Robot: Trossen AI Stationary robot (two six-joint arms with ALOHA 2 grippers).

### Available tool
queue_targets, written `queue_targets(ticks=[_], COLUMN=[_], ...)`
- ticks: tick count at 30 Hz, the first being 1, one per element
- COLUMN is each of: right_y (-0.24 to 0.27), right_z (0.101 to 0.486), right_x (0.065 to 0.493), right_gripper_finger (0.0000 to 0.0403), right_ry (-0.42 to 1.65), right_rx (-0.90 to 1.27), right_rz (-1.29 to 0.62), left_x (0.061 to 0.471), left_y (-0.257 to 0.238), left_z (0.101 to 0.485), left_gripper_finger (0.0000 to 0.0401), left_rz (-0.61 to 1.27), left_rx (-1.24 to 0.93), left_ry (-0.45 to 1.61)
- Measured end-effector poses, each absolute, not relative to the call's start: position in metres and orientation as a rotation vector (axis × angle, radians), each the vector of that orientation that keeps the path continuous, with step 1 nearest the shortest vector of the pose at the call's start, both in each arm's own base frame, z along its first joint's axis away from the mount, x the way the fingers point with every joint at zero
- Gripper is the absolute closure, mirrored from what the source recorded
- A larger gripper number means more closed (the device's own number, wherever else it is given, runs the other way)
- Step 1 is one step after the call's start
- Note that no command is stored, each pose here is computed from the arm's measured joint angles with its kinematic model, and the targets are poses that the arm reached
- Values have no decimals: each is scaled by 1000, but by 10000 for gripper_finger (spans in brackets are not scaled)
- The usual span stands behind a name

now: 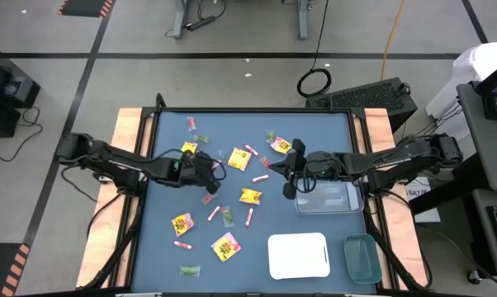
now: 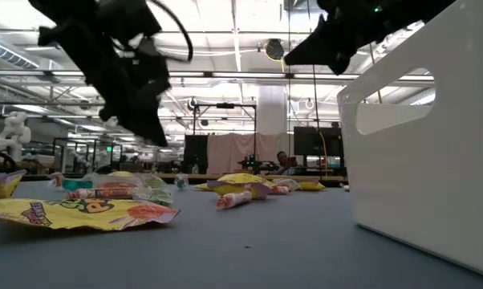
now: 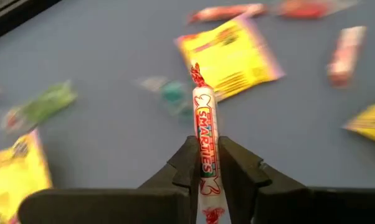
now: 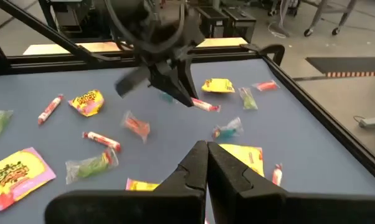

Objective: Sort candy
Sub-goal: Put the transparent candy roll into the transparent bin

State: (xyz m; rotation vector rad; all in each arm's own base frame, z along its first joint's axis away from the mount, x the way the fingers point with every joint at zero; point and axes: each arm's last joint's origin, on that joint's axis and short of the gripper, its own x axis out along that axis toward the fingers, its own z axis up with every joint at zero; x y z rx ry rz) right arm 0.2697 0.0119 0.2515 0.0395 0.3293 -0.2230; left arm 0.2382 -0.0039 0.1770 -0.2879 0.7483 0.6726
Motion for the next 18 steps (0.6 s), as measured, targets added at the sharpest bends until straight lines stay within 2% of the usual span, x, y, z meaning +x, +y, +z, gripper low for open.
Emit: queue_targets(ticks=[4, 7, 13, 18], right_y=[13, 14, 17, 21], right_z=[239, 229, 213, 218], right_x=[284, 293, 308, 324], right_gripper_finger=[397, 375, 296, 223], right_ry=[322, 321, 318, 314], right_rx=[26, 31, 36, -15], right_rz=[-219, -188, -141, -127], left_x=[236, 235, 240, 246], left_y=[-9, -13, -20, -22], left_z=[202, 216, 231, 236], left_gripper_finger=[346, 346, 345, 345], left_rz=[539, 425, 226, 126], left_rx=[-242, -205, -135, -85], left_ry=[694, 642, 539, 472])
